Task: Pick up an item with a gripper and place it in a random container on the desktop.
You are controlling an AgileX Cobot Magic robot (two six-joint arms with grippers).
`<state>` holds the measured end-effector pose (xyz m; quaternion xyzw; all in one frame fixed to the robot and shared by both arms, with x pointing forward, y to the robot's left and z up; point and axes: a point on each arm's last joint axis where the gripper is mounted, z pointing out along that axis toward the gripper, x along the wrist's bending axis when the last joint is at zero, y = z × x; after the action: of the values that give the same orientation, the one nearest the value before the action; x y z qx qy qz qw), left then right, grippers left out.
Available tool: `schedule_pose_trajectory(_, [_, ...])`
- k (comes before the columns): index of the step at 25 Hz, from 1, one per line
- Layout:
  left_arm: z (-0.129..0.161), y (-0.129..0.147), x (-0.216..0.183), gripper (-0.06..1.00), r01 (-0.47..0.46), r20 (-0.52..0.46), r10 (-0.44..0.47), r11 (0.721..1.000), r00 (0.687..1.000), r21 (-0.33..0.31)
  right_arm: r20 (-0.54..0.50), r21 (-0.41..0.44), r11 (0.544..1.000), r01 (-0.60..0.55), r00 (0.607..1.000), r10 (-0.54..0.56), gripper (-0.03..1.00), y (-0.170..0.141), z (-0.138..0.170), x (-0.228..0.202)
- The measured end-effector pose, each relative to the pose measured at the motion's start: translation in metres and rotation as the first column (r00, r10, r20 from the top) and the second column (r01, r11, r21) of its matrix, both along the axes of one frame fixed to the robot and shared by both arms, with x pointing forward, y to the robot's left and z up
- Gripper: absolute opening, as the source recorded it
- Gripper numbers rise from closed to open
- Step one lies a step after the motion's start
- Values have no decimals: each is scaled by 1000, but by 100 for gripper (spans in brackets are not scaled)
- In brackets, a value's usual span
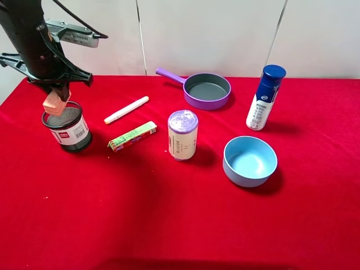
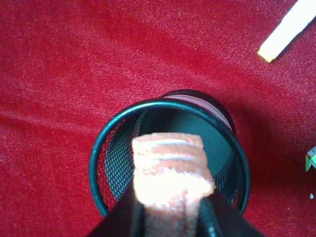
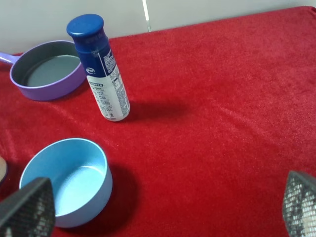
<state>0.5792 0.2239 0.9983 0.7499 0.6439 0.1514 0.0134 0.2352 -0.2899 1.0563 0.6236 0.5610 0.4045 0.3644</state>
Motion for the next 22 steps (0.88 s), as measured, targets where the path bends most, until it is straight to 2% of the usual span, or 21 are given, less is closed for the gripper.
schedule_pose_trajectory(3, [0, 0, 0, 39, -1, 0, 1, 1000, 1000, 0, 0, 0, 1000, 0, 1000, 0, 69, 0, 0, 0])
schedule_pose_trajectory(9, [0, 0, 0, 83, -1, 0, 1, 1000, 1000, 0, 0, 0, 1000, 0, 1000, 0, 69, 0, 0, 0])
schedule_pose_trajectory(11, [0, 0, 0, 92, -1, 0, 1, 1000, 1000, 0, -1, 0, 1000, 0, 1000, 0, 69, 0, 0, 0])
schedule_pose_trajectory(15, [0, 0, 0, 98, -1, 0, 1, 1000, 1000, 0, -1, 0, 1000, 0, 1000, 0, 69, 0, 0, 0])
schedule_pose_trajectory(22, [11, 1, -4, 99, -3, 26, 4, 1000, 1000, -8, -1, 0, 1000, 0, 1000, 0, 69, 0, 0, 0])
